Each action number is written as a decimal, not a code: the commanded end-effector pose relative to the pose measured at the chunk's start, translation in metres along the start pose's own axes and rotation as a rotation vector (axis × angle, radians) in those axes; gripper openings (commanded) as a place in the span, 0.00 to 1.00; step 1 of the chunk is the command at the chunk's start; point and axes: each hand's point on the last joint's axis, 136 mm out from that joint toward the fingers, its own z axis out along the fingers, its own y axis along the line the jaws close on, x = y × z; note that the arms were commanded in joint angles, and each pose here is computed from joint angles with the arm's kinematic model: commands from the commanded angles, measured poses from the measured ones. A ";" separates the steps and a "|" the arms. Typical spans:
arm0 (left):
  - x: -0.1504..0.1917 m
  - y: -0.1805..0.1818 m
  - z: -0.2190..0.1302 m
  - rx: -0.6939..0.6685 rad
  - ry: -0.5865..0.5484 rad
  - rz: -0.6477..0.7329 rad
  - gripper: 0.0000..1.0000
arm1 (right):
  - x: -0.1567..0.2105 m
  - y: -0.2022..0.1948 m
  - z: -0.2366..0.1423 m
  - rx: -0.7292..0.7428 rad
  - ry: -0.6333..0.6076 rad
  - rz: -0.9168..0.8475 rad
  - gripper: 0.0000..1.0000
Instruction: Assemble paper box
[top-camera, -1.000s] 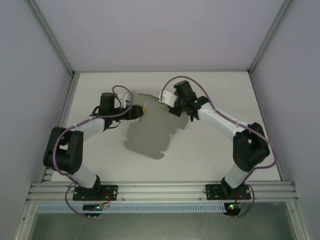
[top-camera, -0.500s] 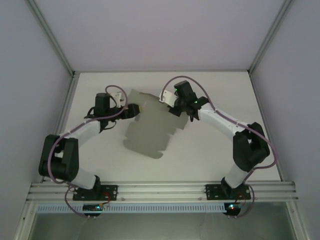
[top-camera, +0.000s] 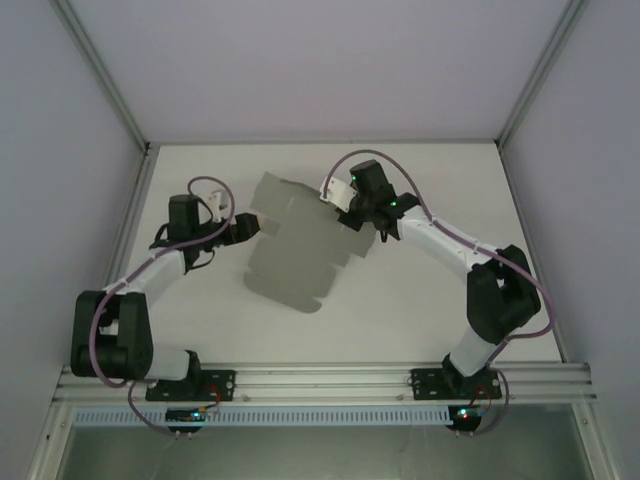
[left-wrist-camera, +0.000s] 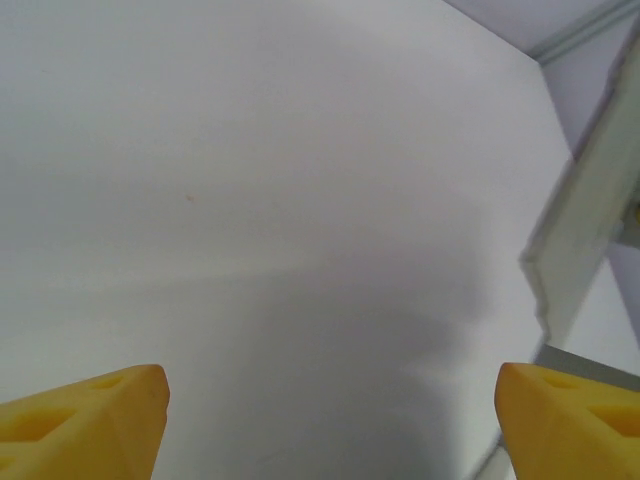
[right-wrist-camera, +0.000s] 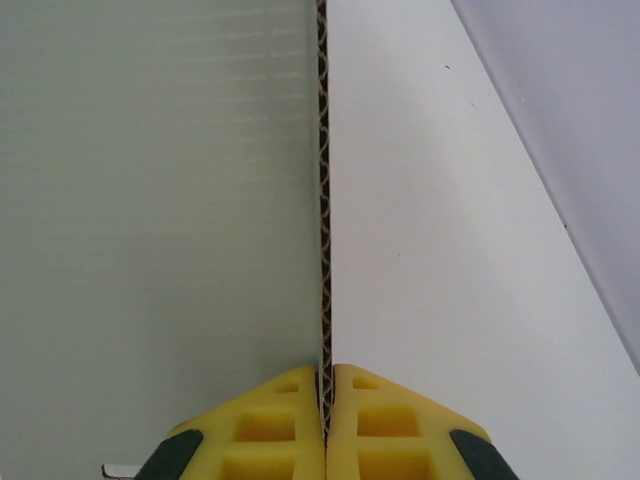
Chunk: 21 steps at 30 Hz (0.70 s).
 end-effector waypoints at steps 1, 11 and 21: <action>0.003 -0.037 0.003 0.221 0.027 0.081 0.81 | -0.008 -0.008 -0.012 0.028 -0.027 0.024 0.00; 0.029 -0.063 0.026 0.391 0.133 0.105 0.62 | -0.012 -0.009 -0.013 0.035 -0.032 0.023 0.00; 0.031 -0.070 0.048 0.468 0.155 0.058 0.37 | -0.024 -0.005 -0.015 0.022 -0.077 0.013 0.00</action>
